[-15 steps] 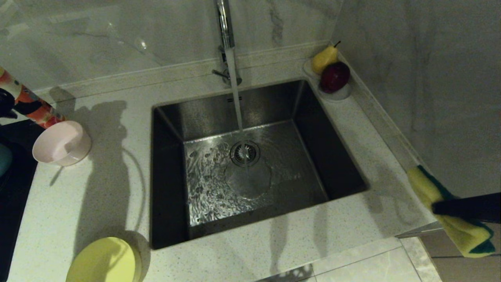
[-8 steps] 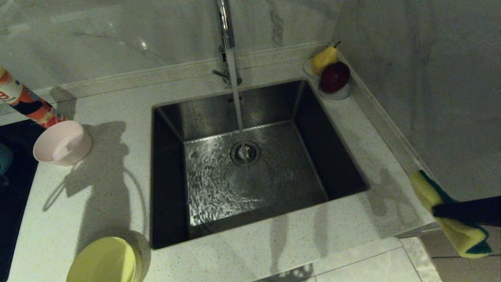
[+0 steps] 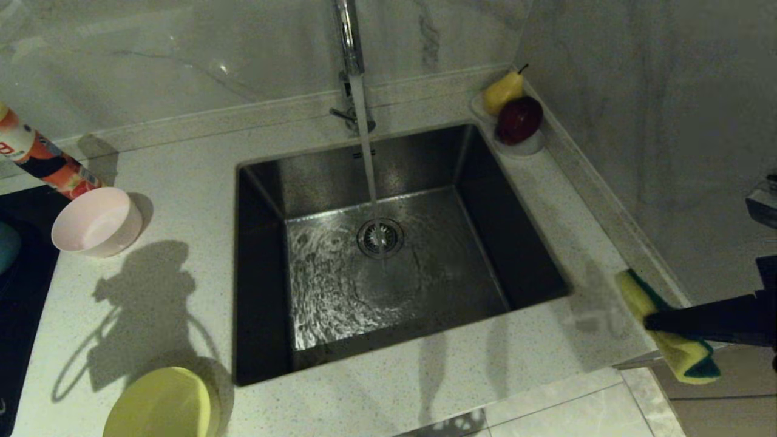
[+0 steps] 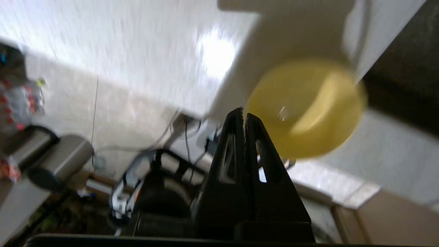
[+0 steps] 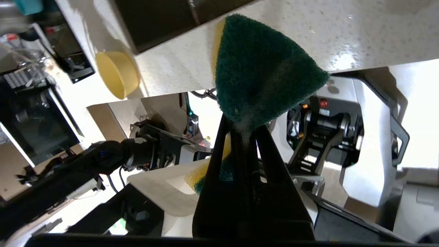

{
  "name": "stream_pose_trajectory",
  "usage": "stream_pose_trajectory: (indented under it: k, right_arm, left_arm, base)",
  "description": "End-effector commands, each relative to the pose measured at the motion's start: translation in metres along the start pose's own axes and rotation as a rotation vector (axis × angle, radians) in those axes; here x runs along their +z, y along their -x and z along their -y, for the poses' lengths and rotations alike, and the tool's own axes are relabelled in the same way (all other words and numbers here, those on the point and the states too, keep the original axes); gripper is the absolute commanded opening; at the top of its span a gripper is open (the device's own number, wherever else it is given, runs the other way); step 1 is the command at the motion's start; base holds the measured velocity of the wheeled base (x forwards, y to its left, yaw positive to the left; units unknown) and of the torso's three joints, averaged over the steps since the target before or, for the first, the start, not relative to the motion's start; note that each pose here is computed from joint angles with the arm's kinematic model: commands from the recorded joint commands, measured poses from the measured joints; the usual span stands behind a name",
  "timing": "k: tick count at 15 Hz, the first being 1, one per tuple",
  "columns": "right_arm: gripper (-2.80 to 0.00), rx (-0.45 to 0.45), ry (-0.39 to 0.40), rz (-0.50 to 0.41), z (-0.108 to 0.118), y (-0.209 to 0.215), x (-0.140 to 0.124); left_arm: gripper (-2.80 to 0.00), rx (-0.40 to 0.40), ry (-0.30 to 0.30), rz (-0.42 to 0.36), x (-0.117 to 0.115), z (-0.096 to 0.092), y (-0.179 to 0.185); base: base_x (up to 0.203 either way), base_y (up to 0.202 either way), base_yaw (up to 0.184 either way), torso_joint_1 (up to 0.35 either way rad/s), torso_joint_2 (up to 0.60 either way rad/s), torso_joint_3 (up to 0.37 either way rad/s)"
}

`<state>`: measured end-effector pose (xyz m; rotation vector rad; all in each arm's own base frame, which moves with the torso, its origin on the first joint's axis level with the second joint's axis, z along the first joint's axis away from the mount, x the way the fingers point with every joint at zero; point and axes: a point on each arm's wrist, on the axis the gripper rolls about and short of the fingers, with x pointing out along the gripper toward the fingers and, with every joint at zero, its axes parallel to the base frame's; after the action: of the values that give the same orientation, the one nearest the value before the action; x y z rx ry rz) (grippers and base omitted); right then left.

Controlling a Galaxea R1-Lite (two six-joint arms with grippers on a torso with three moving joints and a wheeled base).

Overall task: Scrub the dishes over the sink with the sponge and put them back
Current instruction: Wash the bowl

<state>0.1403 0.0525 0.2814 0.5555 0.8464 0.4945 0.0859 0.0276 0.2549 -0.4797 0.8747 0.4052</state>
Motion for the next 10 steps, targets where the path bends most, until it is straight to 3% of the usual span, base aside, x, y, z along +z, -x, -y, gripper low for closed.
stream_pose_trajectory:
  k: [1, 5, 10]
  right_arm:
    - [-2.8, -0.018, -0.026, -0.025, 0.003, -0.01, 0.005]
    - [-2.8, -0.036, -0.049, -0.033, 0.007, -0.014, 0.008]
    - [-2.8, -0.02, -0.027, 0.009, 0.004, -0.001, 0.003]
  left_arm:
    - [-2.8, 0.011, -0.004, -0.048, -0.024, -0.009, -0.007]
    - [-2.8, -0.01, -0.064, -0.063, -0.047, -0.016, -0.008]
    - [-2.8, -0.057, -0.174, -0.022, -0.04, -0.013, -0.011]
  base:
    - [0.0, 0.0, 0.0, 0.0, 0.0, 0.0]
    - [0.0, 0.0, 0.0, 0.0, 0.0, 0.0]
    - [0.0, 0.0, 0.0, 0.0, 0.0, 0.0]
